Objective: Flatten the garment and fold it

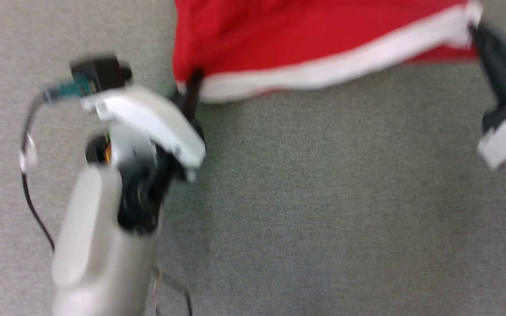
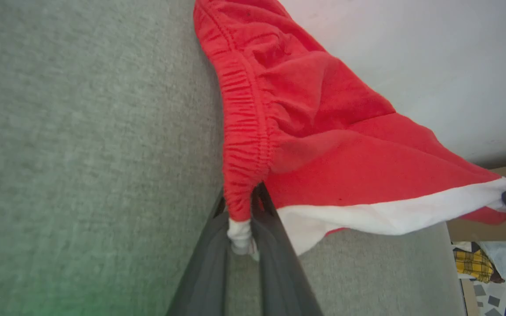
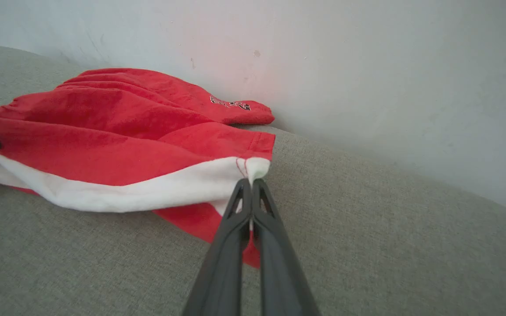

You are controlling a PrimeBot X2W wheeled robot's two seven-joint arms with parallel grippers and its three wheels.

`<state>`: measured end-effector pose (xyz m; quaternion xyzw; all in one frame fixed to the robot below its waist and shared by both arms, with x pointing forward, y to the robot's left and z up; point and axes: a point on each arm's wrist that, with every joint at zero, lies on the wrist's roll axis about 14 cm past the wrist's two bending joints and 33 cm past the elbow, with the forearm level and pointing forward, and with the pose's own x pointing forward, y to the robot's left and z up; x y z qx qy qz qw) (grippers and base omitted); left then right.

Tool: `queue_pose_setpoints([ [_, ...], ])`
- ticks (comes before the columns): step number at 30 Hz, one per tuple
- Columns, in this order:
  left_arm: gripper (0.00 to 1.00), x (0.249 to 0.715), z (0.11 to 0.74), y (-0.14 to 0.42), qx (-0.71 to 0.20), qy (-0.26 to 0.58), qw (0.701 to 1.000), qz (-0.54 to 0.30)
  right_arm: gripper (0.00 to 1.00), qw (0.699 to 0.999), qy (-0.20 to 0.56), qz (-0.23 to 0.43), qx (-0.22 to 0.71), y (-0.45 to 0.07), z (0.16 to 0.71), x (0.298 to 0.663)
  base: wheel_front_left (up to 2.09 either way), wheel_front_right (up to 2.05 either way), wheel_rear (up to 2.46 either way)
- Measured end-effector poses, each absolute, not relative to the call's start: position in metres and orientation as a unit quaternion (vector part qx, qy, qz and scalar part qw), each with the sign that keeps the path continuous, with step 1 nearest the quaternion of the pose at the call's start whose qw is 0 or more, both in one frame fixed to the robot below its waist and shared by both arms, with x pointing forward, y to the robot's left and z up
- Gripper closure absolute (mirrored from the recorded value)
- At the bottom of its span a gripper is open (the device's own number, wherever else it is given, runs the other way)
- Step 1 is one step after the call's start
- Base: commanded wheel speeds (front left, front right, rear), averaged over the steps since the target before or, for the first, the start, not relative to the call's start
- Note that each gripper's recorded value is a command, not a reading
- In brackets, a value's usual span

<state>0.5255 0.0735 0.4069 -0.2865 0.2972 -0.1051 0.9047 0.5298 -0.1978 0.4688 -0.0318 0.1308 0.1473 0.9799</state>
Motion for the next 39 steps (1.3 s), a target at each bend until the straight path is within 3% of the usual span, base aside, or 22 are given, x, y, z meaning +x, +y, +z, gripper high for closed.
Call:
queue_pose_setpoints([
  [9, 1.00, 0.453, 0.397, 0.075, -0.286, 0.347, 0.887, -0.105, 1.00, 0.974, 0.200, 0.104, 0.029, -0.202, 0.437, 0.456, 0.00, 0.00, 0.00],
  [24, 1.00, 0.321, 0.385, 0.084, -0.295, 0.432, 0.847, -0.097, 1.00, 0.938, 0.329, 0.054, 0.095, -0.204, 0.410, 0.326, 0.00, 0.00, 0.00],
  [32, 1.00, 0.269, 0.386, 0.087, -0.299, 0.462, 0.829, -0.098, 1.00, 0.927, 0.353, 0.063, 0.108, -0.194, 0.418, 0.290, 0.00, 0.00, 0.00],
  [39, 1.00, 0.265, 0.398, 0.089, -0.318, 0.441, 0.834, -0.093, 1.00, 0.931, 0.343, 0.078, 0.100, -0.189, 0.431, 0.292, 0.00, 0.00, 0.00],
])
